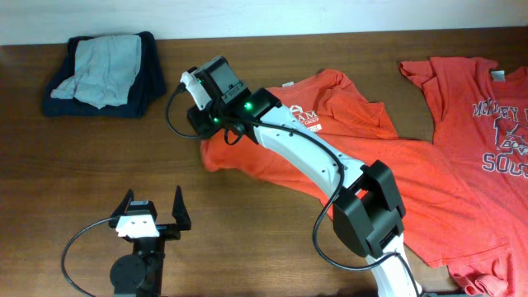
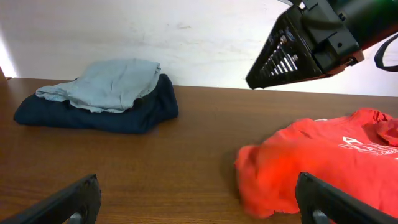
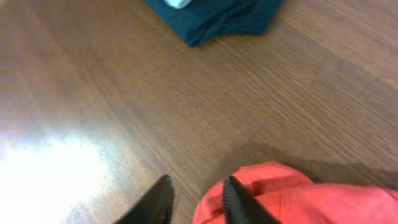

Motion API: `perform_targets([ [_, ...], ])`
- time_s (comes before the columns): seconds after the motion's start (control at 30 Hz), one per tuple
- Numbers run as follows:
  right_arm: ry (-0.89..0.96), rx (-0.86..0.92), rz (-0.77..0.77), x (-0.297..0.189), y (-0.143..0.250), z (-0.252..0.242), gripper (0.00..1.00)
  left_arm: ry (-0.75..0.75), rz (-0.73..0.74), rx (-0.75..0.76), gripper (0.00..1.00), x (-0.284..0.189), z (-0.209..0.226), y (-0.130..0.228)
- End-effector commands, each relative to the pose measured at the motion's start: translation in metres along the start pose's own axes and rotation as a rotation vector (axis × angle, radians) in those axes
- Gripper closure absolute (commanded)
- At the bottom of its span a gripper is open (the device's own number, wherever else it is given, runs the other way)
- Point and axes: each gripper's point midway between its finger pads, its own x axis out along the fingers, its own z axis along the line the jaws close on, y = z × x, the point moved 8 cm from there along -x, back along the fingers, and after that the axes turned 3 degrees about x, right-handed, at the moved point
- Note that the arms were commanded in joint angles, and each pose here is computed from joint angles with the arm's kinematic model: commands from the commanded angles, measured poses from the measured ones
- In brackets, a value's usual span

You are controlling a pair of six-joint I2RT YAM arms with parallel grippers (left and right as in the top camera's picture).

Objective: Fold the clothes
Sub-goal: 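Drag the orange t-shirt left onto the open table with the right gripper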

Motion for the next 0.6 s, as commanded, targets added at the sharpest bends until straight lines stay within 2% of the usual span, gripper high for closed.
perform_targets([
  [0.0, -0.085, -0.076, -0.052, -0.021, -0.016, 0.02, 0.57, 0.002, 0.0, 0.016, 0.0, 0.0, 0.0, 0.001],
  [0.07, -0.058, -0.104, -0.065, -0.028, -0.019, 0.019, 0.56, 0.002, 0.0, 0.016, 0.01, 0.0, 0.0, 0.001],
  [0.13, 0.05, -0.093, -0.089, -0.043, -0.028, 0.007, 0.56, 0.002, 0.0, 0.016, 0.01, 0.0, 0.0, 0.001],
  [0.17, 0.176, -0.074, -0.114, -0.065, -0.038, -0.009, 0.56, 0.002, 0.0, 0.016, 0.01, 0.0, 0.0, 0.001],
  [0.3, 0.374, 0.003, -0.122, -0.114, -0.048, -0.047, 0.55, 0.002, 0.0, 0.016, 0.01, 0.0, 0.0, 0.001],
  [0.57, 0.572, 0.288, 0.023, -0.182, -0.015, -0.145, 0.54, 0.002, 0.0, 0.016, 0.01, 0.0, 0.0, 0.001],
])
